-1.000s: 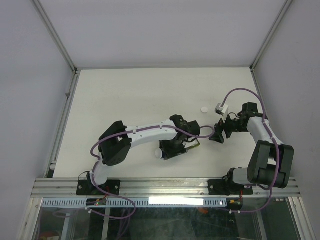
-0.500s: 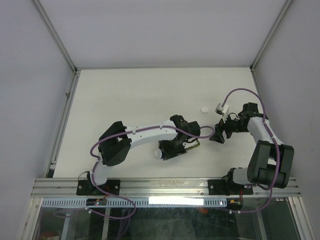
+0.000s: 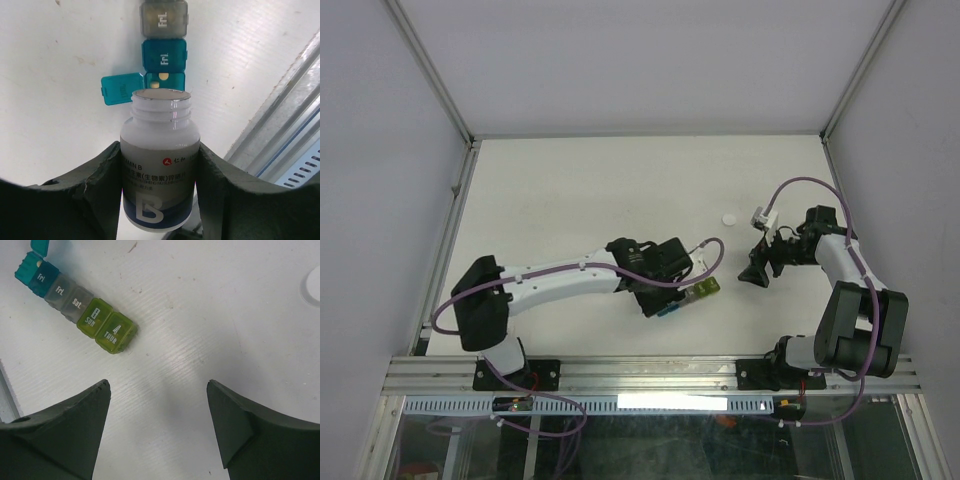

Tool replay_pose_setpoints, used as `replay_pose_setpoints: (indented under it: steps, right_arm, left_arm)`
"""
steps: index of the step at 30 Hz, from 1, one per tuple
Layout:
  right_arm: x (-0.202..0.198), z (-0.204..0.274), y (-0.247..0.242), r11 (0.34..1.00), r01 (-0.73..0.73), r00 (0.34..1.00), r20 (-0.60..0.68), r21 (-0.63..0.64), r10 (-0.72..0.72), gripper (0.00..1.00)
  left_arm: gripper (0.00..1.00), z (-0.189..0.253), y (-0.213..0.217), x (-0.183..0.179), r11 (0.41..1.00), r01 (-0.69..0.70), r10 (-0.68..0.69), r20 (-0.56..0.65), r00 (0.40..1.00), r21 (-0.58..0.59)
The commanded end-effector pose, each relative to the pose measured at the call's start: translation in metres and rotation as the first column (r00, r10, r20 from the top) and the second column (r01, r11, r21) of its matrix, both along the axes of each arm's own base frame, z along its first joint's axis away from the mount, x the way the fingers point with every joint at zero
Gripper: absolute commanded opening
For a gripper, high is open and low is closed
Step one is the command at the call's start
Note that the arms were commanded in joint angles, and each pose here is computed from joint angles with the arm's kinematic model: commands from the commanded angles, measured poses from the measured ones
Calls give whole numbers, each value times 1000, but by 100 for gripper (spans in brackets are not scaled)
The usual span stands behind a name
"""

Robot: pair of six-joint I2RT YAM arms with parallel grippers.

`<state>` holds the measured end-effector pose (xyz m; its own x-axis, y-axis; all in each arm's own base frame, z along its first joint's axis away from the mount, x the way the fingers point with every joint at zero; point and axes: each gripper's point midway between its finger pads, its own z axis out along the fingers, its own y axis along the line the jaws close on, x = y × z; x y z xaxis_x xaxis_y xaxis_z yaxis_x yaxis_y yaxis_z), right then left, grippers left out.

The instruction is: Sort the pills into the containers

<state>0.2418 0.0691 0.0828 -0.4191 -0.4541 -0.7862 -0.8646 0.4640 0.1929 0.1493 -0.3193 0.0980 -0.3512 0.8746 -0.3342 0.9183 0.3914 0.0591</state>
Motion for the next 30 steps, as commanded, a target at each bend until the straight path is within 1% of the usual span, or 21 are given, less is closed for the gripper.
replay_pose_setpoints:
  steps: [1, 4, 6, 8, 11, 13, 15, 17, 19, 20, 24, 26, 28, 30]
  right_arm:
    - [-3, 25, 12, 994, -89, 990, 119, 57, 81, 81]
    - [-10, 39, 21, 982, -164, 971, 191, 97, 143, 82]
    - [-13, 49, 26, 971, -214, 951, 249, 109, 182, 82]
    - [-14, 57, 30, 958, -263, 924, 313, 109, 218, 83]
    - [-19, 67, 36, 927, -366, 847, 442, 81, 296, 97]
    - [-17, 75, 40, 912, -404, 802, 507, 74, 314, 99]
    - [-13, 83, 41, 900, -428, 783, 531, 82, 324, 99]
    - [-8, 89, 41, 887, -452, 782, 522, 98, 341, 99]
    - [1, 95, 38, 882, -455, 805, 483, 126, 346, 99]
    - [9, 97, 36, 884, -449, 810, 477, 129, 342, 99]
    - [45, 92, 23, 891, -447, 811, 456, 75, 368, 99]
    - [67, 90, 14, 909, -415, 828, 429, 35, 361, 99]
    - [92, 85, 6, 941, -335, 878, 349, -35, 326, 99]
    - [112, 73, 1, 960, -237, 914, 301, -149, 272, 99]
  left_arm:
    - [0, 60, -48, 18, 896, 100, -9, 209, 978, -432]
    - [0, 91, -50, 24, 769, 188, 46, 346, 937, -611]
    - [0, 117, -46, 26, 657, 250, 108, 418, 902, -711]
    - [0, 130, -39, 26, 563, 302, 166, 463, 871, -770]
    - [0, 151, -23, 23, 400, 388, 256, 508, 823, -830]
    - [0, 158, -10, 21, 310, 436, 303, 523, 797, -845]
    - [0, 158, -3, 20, 268, 456, 305, 524, 795, -848]
    - [0, 158, 3, 20, 222, 472, 291, 520, 803, -853]
    - [0, 156, 8, 20, 174, 483, 260, 513, 818, -858]
    - [0, 155, 11, 22, 160, 484, 253, 509, 823, -860]
    - [0, 147, 15, 38, 163, 478, 240, 505, 829, -863]
    - [0, 146, 15, 47, 167, 490, 240, 517, 822, -856]
    - [0, 147, 11, 56, 175, 508, 236, 537, 810, -843]
    - [0, 148, 4, 68, 185, 524, 234, 555, 798, -831]
